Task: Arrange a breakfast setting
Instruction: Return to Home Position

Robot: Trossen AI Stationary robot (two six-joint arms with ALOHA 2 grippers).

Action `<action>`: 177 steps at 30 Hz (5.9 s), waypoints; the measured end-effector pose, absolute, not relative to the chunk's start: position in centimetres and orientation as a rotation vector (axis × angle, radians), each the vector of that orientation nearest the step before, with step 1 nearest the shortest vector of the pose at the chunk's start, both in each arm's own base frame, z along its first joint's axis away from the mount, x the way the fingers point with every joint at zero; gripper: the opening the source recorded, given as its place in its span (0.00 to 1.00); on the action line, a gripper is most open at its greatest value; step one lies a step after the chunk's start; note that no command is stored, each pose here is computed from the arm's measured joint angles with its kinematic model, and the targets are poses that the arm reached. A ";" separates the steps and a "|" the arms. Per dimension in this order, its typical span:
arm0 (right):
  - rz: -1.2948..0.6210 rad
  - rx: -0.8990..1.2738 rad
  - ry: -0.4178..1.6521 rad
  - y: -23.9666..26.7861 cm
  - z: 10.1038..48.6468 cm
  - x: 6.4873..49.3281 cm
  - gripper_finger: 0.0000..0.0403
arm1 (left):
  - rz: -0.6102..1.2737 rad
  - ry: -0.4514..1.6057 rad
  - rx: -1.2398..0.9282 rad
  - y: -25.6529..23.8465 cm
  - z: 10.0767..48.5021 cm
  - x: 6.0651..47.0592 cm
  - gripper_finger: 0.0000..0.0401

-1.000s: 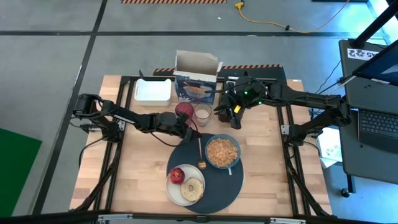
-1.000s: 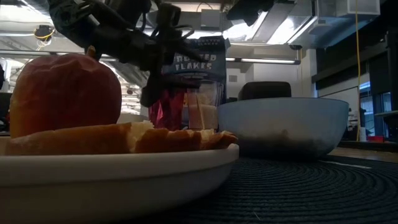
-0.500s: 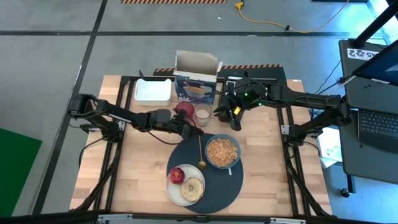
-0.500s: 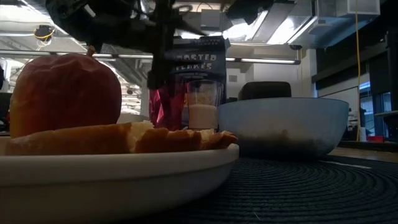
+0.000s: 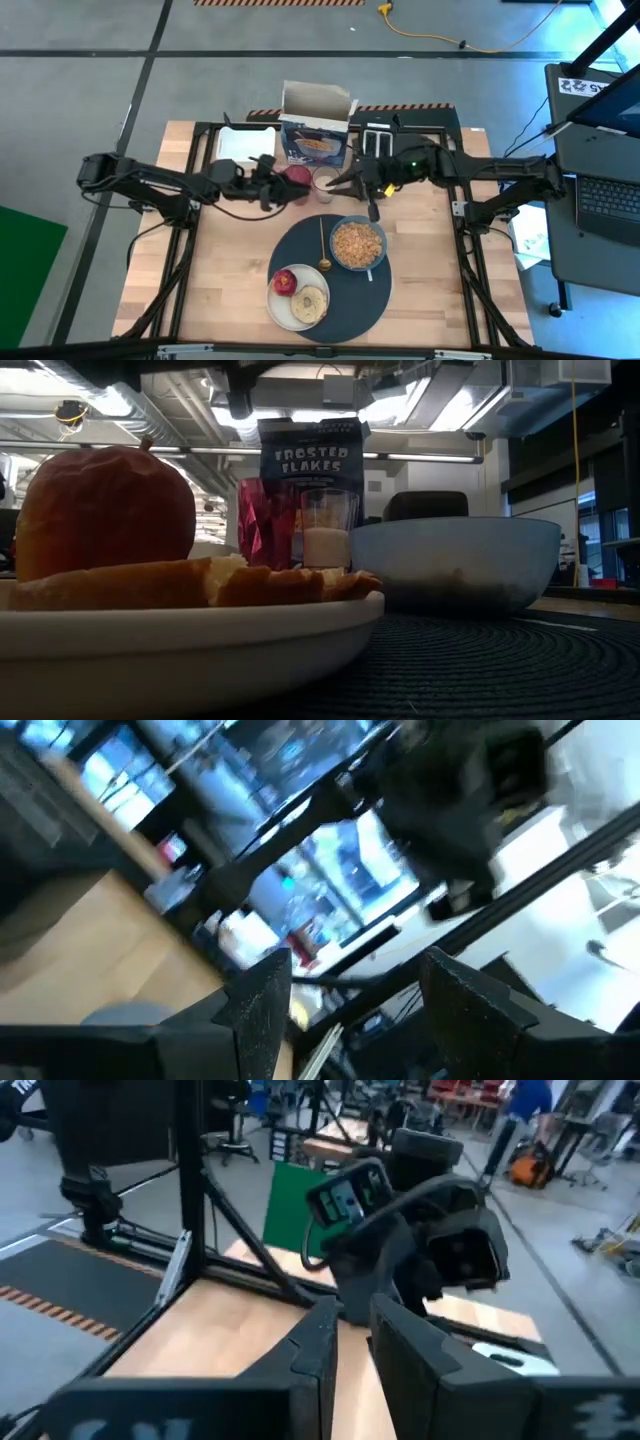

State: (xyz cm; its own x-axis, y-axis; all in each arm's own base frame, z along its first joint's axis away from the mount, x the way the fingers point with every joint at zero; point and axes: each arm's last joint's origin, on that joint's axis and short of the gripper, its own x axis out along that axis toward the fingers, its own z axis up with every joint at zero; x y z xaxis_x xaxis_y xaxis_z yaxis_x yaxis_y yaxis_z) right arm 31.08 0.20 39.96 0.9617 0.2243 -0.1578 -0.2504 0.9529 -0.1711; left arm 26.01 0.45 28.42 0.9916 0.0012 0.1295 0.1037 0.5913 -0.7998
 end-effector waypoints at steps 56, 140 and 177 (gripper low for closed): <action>-0.362 -0.057 -0.366 -0.9 36.1 2.7 0.17 | 0.245 -0.511 -0.539 1.4 34.6 5.0 0.52; 0.009 0.109 -0.053 -0.8 17.2 9.7 0.09 | 0.080 0.009 -0.435 0.8 16.4 9.9 0.02; -0.123 -0.164 0.039 -1.2 16.5 9.9 0.04 | 0.079 0.007 -0.436 0.8 16.4 9.9 0.03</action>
State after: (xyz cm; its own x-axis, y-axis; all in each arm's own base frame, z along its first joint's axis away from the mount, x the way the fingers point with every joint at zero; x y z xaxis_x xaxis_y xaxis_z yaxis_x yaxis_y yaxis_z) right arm 9.92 -1.20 16.48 0.9917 -0.1251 -0.0284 0.1188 0.9792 -0.1648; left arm 9.93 0.75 16.44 0.9969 0.0747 -0.0238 -0.0778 0.9035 -0.4214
